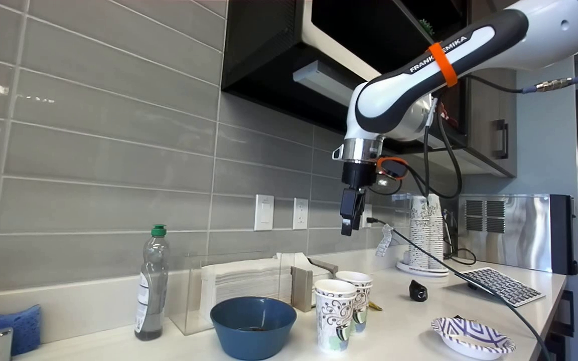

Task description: Stack the two cups closer to the age into the two cups closer to the napkins

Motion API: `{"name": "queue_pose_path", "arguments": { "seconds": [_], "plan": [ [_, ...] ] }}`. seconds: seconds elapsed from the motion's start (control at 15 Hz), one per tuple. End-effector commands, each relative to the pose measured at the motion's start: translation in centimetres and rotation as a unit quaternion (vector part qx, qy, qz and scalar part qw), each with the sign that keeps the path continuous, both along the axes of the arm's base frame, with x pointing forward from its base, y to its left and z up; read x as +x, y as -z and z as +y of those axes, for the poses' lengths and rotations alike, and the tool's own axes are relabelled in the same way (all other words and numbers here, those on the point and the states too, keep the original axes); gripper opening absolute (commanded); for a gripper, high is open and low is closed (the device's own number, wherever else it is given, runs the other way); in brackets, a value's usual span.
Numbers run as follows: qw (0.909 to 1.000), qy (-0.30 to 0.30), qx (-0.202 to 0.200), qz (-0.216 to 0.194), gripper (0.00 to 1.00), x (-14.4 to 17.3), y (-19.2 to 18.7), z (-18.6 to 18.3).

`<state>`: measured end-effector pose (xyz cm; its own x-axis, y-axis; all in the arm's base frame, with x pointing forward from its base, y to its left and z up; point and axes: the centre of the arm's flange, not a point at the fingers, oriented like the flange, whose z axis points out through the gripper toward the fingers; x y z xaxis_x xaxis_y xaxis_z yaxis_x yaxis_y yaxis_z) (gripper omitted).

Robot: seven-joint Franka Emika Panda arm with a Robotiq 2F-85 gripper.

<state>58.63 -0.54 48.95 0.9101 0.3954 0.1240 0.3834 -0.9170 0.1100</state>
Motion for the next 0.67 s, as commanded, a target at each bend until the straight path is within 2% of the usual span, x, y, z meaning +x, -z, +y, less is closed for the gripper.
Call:
{"name": "queue_pose_path", "arguments": {
  "seconds": [0.0, 0.2, 0.33, 0.4, 0.6],
  "plan": [
    [0.9995, 0.012, 0.026, -0.014, 1.00, -3.3, -1.2, -0.2],
    [0.9986, 0.019, 0.046, -0.018, 1.00, -6.2, -1.4, -0.3],
    [0.9985, 0.026, 0.045, -0.016, 1.00, -8.4, -1.3, 0.1],
    [0.9993, 0.016, 0.034, -0.005, 1.00, -4.7, -1.4, 0.0],
    [0.9993, 0.016, 0.034, -0.005, 1.00, -5.2, -1.5, 0.0]
  ]
}}
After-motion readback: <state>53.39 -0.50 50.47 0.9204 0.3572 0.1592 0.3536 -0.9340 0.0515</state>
